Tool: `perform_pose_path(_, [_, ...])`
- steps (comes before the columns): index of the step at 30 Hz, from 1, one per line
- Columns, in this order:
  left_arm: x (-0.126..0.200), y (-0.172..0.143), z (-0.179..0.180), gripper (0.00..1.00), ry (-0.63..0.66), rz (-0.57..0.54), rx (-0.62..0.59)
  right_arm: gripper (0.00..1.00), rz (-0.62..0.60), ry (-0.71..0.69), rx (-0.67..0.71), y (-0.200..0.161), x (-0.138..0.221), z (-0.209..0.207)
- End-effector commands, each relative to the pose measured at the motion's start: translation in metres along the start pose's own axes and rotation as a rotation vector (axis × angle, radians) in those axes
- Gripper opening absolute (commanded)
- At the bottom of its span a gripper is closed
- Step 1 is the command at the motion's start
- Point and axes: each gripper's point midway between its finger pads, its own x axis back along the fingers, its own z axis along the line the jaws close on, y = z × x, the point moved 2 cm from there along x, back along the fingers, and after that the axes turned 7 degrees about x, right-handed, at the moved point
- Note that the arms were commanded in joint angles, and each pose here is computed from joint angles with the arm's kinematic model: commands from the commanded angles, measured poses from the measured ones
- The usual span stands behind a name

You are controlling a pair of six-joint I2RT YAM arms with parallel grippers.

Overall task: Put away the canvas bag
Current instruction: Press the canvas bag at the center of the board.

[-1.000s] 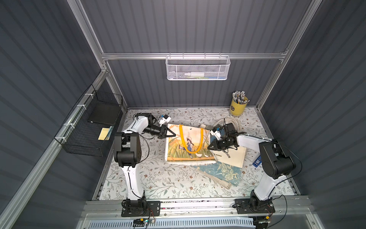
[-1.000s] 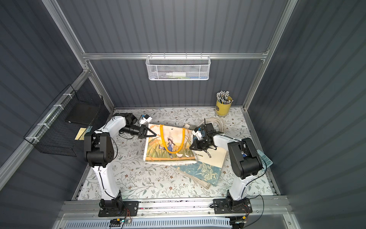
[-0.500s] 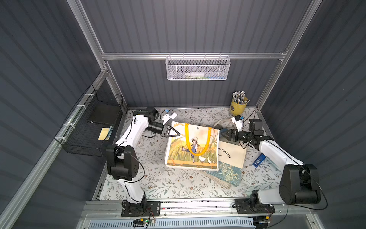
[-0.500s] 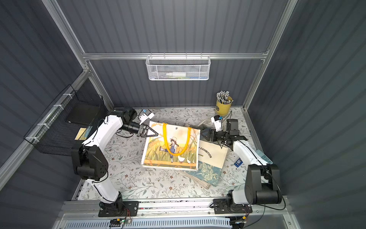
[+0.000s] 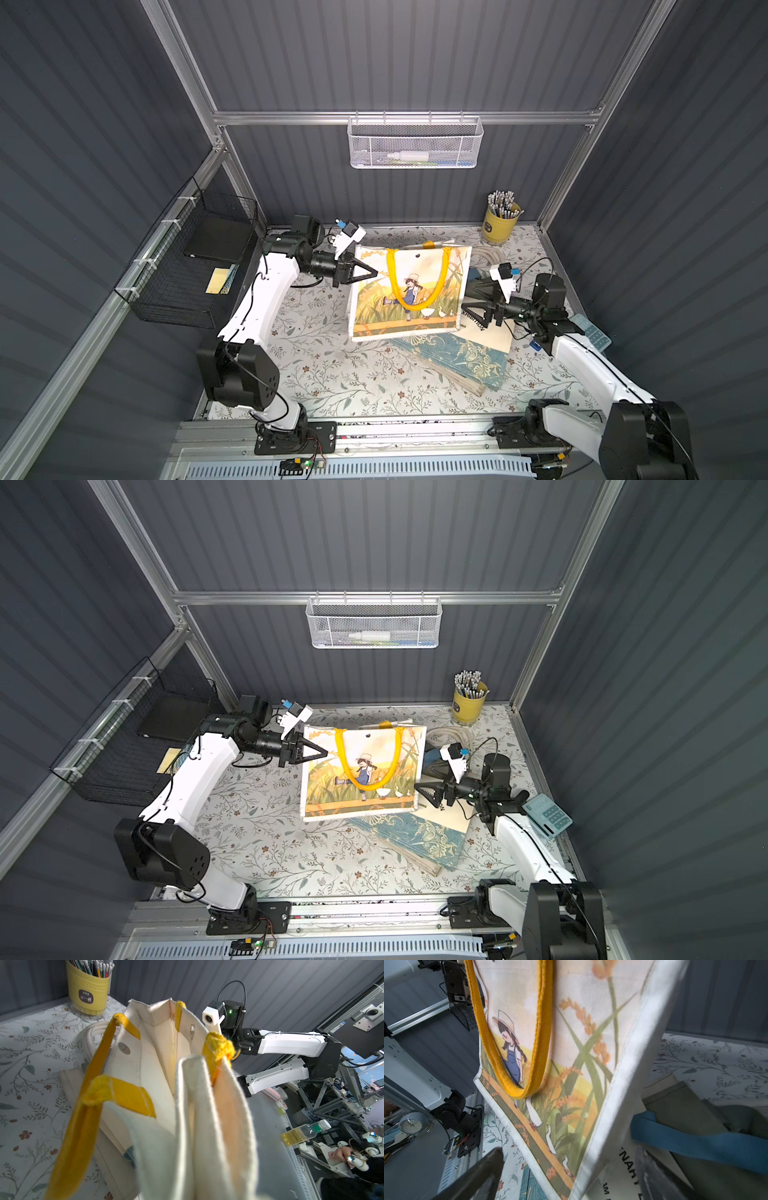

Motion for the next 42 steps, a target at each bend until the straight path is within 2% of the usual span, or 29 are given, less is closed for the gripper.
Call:
perform_pose_path(1, [0.004, 0.015, -0.035, 0.0, -0.079, -0.062, -0.137, 0.99, -0.031, -0.033, 0.057, 0.009, -0.001, -0.012])
perform_pose_path(9, [-0.001, 0.026, -0.075, 0.0, -0.058, -0.062, -0.425, 0.99, -0.087, -0.025, 0.108, 0.045, 0.0, -0.045])
perform_pose_path(13, [-0.001, 0.025, -0.088, 0.0, -0.038, -0.077, -0.583, 0.98, -0.086, 0.098, 0.178, 0.052, -0.001, -0.043])
perform_pose_path(17, [-0.001, 0.014, -0.092, 0.0, 0.001, -0.07, -0.733, 0.98, -0.101, 0.173, 0.166, 0.06, 0.01, -0.044])
perform_pose_path(25, [-0.008, 0.003, -0.088, 0.0, -0.02, -0.045, -0.742, 0.97, -0.117, 0.267, 0.278, 0.073, 0.02, -0.026])
perform_pose_path(30, [-0.008, 0.005, -0.09, 0.0, -0.039, -0.054, -0.752, 0.98, -0.132, 0.288, 0.296, 0.08, 0.022, -0.023])
perform_pose_path(37, [-0.008, 0.012, -0.095, 0.0, -0.068, -0.074, -0.763, 0.99, -0.219, 0.396, 0.22, 0.086, 0.023, -0.023])
perform_pose_path(42, [-0.008, 0.018, -0.094, 0.0, -0.082, -0.087, -0.762, 0.99, -0.208, 0.437, 0.17, 0.085, 0.012, -0.016])
